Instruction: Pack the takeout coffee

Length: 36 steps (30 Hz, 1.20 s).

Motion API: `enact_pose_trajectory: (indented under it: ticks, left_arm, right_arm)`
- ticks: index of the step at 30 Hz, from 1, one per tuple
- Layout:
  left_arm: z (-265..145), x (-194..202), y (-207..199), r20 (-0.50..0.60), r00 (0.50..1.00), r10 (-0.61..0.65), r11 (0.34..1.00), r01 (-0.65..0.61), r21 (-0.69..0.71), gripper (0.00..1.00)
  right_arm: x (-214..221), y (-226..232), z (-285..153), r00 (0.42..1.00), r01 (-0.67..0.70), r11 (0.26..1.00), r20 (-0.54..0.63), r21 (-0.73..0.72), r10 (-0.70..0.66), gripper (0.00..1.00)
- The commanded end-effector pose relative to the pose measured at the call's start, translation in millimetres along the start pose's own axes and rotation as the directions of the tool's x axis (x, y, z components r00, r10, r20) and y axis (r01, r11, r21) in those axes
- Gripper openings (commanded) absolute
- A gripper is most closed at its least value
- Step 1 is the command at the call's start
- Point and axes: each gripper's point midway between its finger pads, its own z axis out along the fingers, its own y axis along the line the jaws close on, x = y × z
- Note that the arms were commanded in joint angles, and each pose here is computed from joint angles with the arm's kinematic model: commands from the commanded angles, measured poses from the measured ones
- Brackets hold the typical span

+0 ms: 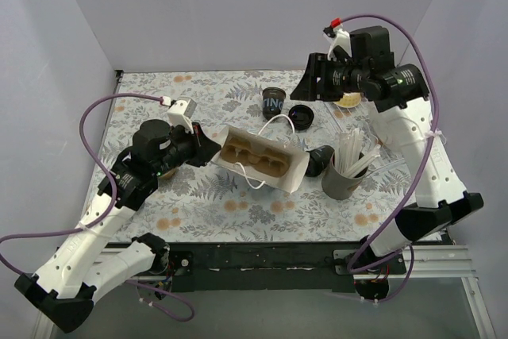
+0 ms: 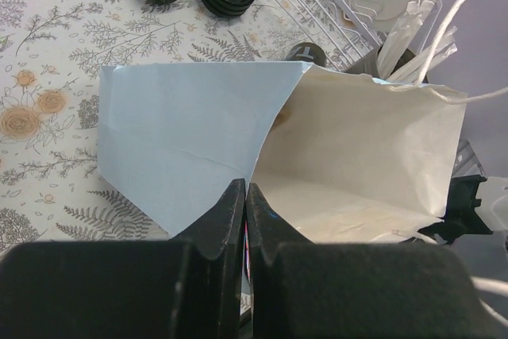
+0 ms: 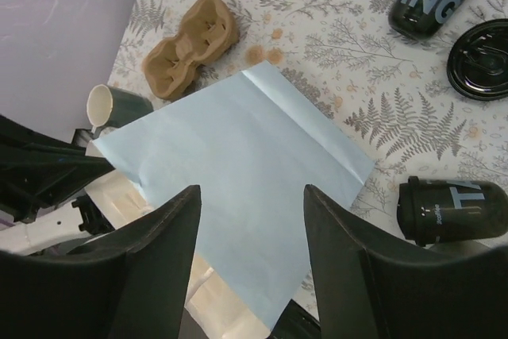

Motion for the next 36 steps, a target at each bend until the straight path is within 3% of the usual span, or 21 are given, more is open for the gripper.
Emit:
enact_pose_trajectory:
  ticks: [1, 7, 13, 16, 23, 29, 36]
  left_arm:
    - [-7.5, -7.8, -0.4, 0.043, 0.999, -0.033, 0.999, 0.033, -0.009, 0.0]
    - [-5.4, -9.3, -0.5, 0.042, 0.999, -0.021, 1.0, 0.021, -0.009, 0.0]
    - [-1.0, -13.5, -2.5, 0.057, 0.998, 0.002, 1.0, -0.003, 0.008, 0.0]
    - [1.1, -14.3, -2.3, 0.057, 0.998, 0.007, 1.0, -0.007, 0.007, 0.0]
    - [4.9, -14.5, -2.0, 0.046, 0.999, 0.013, 1.0, -0.013, 0.005, 0.0]
    - [3.9, -14.5, -1.6, 0.058, 0.998, 0.021, 1.0, -0.021, 0.009, 0.0]
    - [5.8, -14.0, -3.1, 0.052, 0.998, 0.022, 1.0, -0.023, 0.018, 0.0]
  right_arm:
    - [24.2, 19.0, -25.5, 0.999, 0.049, 0.995, -0.01, -0.086, -0.05, 0.63]
    - [47.8, 27.3, -40.9, 0.983, 0.183, 0.967, 0.043, -0.175, -0.178, 0.63]
    - [66.6, 44.2, -49.4, 0.929, 0.367, 0.9, 0.15, -0.235, -0.339, 0.67]
    - [88.2, 47.2, -41.6, 0.909, 0.417, 0.877, 0.123, -0.241, -0.398, 0.67]
    - [114.8, 46.3, -25.5, 0.88, 0.476, 0.856, 0.105, -0.205, -0.464, 0.68]
    - [105.0, 15.1, -22.4, 0.861, 0.501, 0.865, 0.104, -0.006, -0.498, 0.63]
    - [107.7, 17.7, -21.8, 0.834, 0.547, 0.837, 0.106, -0.03, -0.541, 0.53]
